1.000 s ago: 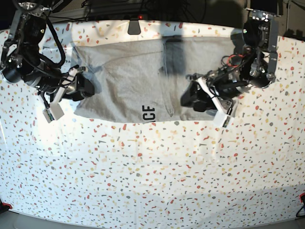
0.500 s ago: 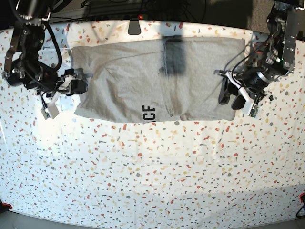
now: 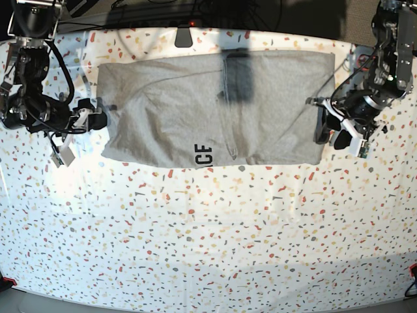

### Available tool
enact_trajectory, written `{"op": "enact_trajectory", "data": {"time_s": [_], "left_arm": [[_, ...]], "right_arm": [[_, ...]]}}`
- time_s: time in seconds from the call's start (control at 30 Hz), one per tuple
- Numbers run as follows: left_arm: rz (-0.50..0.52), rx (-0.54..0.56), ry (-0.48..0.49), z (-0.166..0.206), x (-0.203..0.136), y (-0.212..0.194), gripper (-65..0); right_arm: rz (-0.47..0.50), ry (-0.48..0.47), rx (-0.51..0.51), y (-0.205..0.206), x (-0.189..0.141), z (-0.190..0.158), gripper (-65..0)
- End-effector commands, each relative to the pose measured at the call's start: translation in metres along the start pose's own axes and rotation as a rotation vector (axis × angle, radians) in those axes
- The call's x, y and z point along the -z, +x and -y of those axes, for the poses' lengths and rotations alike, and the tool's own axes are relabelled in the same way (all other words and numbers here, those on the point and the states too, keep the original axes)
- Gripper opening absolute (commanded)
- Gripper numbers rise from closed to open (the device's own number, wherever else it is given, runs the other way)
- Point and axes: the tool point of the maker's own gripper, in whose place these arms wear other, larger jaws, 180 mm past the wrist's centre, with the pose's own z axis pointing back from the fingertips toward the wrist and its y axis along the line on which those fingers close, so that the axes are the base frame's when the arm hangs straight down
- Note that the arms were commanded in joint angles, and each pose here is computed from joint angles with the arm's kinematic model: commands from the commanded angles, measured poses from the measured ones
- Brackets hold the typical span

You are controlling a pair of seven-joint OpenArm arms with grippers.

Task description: Fold the T-shirt properly

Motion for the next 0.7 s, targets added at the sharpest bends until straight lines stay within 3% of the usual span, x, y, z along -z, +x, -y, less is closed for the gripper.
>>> {"op": "enact_trajectory", "data": {"time_s": [0.0,0.27,0.47,0.67], "left_arm": [[0.051,0.014,0.002,-0.003,-0.003,0.017,-37.7],[0.053,0.013,0.002,-0.003,-0.003,0.017,-37.7],[0.056,0.014,0.002,-0.003,-0.003,0.018,-37.7],[0.057,0.014,0.002,-0.003,-0.003,0.018,-37.7]], "right_arm": [[0.036,0.0,-0.008,0.012,-0.005,0.004,-41.4],[-0.02,0.049,0.115,-0.019,0.018,0.007,-41.4],[-0.023,0.196,0.171,-0.02,0.023,-0.025,-41.4],[-0.019,0.244,0.189,-0.02,0.034,-0.044,-41.4]]}}
